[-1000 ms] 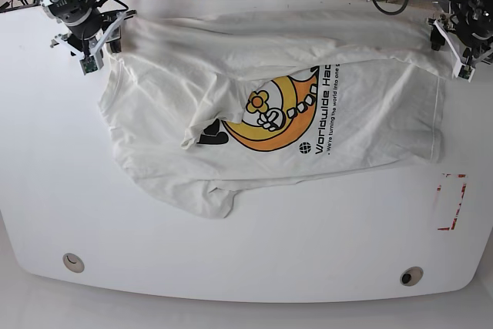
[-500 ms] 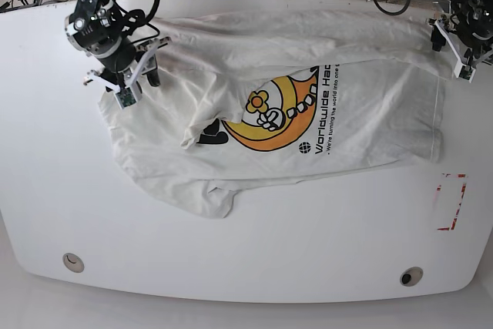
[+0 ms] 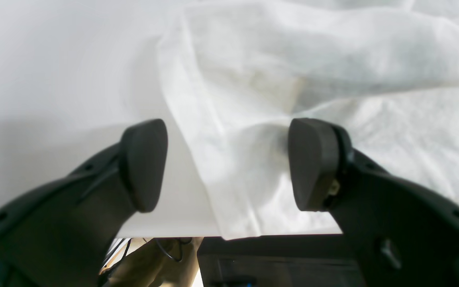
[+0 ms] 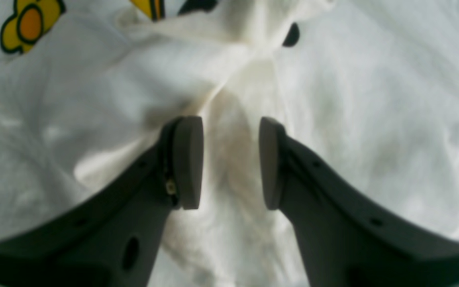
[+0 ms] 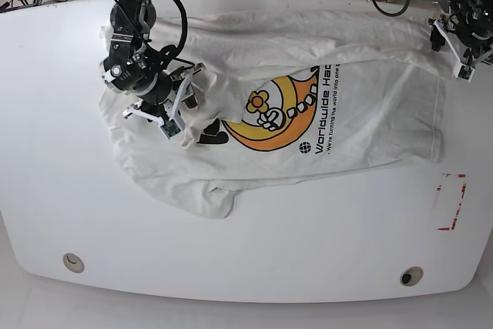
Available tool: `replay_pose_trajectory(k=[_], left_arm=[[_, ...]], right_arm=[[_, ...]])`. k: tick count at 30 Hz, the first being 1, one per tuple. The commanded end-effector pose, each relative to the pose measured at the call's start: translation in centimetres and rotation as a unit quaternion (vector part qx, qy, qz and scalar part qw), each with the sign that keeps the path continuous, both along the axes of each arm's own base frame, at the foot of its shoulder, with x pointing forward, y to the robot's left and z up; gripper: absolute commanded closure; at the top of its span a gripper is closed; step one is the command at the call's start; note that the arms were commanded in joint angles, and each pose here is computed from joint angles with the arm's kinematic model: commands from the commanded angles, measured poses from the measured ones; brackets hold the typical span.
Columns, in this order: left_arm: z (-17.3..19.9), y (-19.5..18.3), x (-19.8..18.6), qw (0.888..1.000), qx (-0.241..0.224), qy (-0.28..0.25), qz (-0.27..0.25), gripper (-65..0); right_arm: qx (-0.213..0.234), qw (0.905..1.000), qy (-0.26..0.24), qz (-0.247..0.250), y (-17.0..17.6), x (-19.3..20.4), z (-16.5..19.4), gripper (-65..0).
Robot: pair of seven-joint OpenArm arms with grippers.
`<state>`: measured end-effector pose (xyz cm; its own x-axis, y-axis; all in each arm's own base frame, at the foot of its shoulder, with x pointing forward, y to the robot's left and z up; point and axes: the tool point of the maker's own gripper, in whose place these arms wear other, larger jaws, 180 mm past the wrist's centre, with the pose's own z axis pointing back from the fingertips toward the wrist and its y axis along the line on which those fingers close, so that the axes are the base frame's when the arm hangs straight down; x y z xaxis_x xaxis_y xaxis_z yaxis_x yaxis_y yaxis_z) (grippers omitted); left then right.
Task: Fold the T-shirt properly
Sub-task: 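Move the right gripper down along the shirt side to the hem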
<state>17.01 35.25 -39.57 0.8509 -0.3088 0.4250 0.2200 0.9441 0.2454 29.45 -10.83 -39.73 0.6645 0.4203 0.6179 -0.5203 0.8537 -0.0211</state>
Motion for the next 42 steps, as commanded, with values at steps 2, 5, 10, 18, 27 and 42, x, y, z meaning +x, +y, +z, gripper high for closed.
replay_pose_trajectory(k=[2,5,10,18,27,42], left_arm=[[1.1,0.7,0.6,1.0,0.013,-0.014,-0.002,-43.9],[1.1,0.7,0.5,1.0,0.013,-0.013,-0.001,-43.9],[1.1,0.7,0.5,1.0,0.013,-0.013,-0.001,-43.9],[0.8,0.7,-0.1,1.0,0.012,-0.005,-0.002,-43.9],[0.6,0.5,-0.2,1.0,0.01,-0.002,-0.003,-43.9],[2.1,0.0,2.0,0.999,0.004,-0.042,-0.003,-44.2]], right_arm=[[0.018,0.9992,-0.031,0.015,1.6,2.6,1.6,-22.5],[0.031,0.9989,-0.031,0.018,2.8,3.9,1.8,-22.5],[0.048,0.9982,-0.03,0.021,4.0,5.9,2.0,-22.5],[0.085,0.9946,-0.056,0.021,4.8,10.0,3.0,-22.5],[0.051,0.9948,-0.087,0.018,2.5,11.4,5.7,-22.5],[-0.019,0.9902,-0.126,-0.057,-5.6,8.4,8.4,-26.8]])
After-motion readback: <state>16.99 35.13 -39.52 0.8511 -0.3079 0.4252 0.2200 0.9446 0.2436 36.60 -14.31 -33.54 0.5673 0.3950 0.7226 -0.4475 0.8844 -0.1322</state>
